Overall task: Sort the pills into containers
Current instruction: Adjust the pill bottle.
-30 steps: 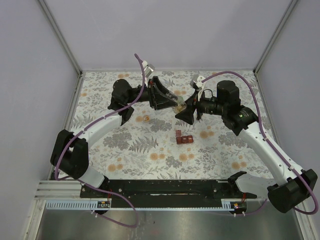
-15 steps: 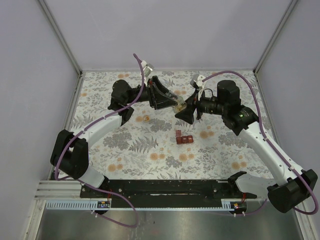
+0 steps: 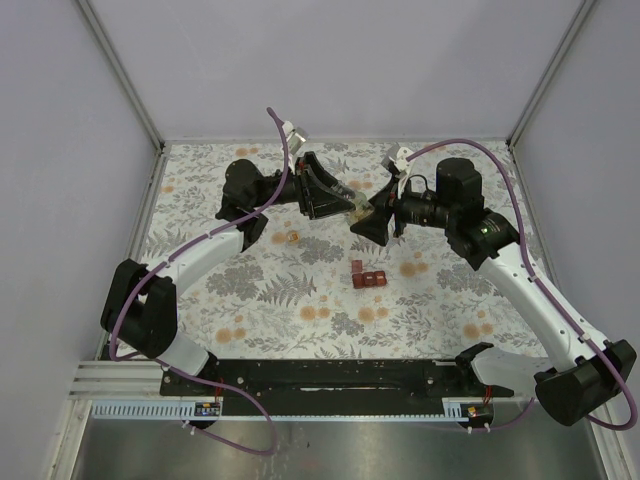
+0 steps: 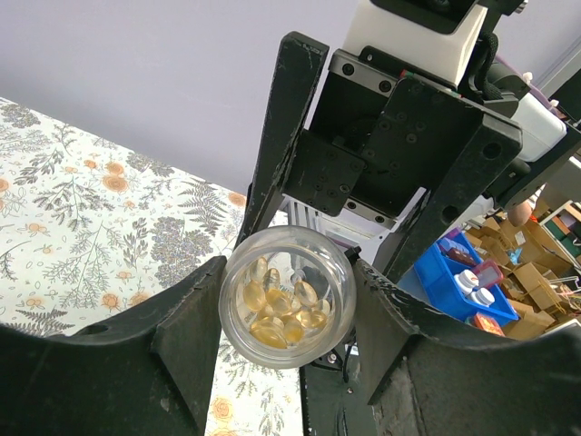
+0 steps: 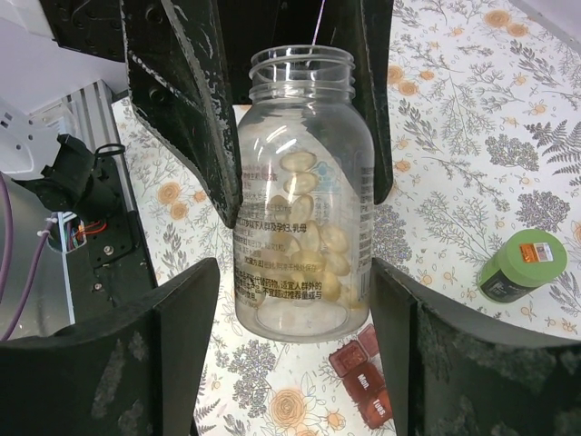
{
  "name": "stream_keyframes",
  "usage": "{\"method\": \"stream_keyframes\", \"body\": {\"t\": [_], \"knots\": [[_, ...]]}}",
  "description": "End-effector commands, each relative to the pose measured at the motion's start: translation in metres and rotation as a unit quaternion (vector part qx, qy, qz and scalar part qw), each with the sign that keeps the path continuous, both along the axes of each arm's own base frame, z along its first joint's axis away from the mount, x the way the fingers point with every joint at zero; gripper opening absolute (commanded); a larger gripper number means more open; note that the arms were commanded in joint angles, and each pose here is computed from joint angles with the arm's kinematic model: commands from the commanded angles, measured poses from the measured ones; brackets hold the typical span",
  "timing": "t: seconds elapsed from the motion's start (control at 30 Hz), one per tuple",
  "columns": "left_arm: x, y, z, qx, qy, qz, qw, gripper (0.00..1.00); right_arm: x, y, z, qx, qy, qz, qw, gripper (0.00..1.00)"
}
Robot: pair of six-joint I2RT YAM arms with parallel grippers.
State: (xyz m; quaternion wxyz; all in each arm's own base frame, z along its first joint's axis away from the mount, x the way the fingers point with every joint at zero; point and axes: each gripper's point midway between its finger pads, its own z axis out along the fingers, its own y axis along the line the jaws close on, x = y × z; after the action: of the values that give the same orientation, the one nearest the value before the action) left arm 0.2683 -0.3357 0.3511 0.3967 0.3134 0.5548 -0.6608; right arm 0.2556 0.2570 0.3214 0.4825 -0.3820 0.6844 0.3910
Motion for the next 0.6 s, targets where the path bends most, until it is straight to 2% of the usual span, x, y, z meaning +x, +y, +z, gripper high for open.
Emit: {"method": "stream_keyframes", "body": {"t": [0.0, 0.23, 0.4, 0.57], "knots": [[-0.0043, 0.0063, 0.0186, -0.02, -0.039, 0.012, 0.999, 0.0, 0.0041, -0.0006, 0.0227, 0.018, -0.027, -0.006, 0.999, 0.73], [-0.0049, 0.004, 0.0153, -0.017, -0.036, 0.01, 0.999, 0.0, 0.0056, 0.001, 0.0248, 0.024, -0.025, -0.005, 0.999, 0.71], [-0.0061, 0.004, 0.0159, -0.017, -0.037, 0.009, 0.999, 0.0, 0.0051, 0.0023, 0.0248, 0.025, -0.024, -0.001, 0.999, 0.65], [-0.0063, 0.0023, 0.012, -0.013, -0.036, 0.008, 0.999, 0.0, 0.0053, 0.0022, 0.0255, 0.027, -0.023, -0.002, 0.999, 0.48]]}}
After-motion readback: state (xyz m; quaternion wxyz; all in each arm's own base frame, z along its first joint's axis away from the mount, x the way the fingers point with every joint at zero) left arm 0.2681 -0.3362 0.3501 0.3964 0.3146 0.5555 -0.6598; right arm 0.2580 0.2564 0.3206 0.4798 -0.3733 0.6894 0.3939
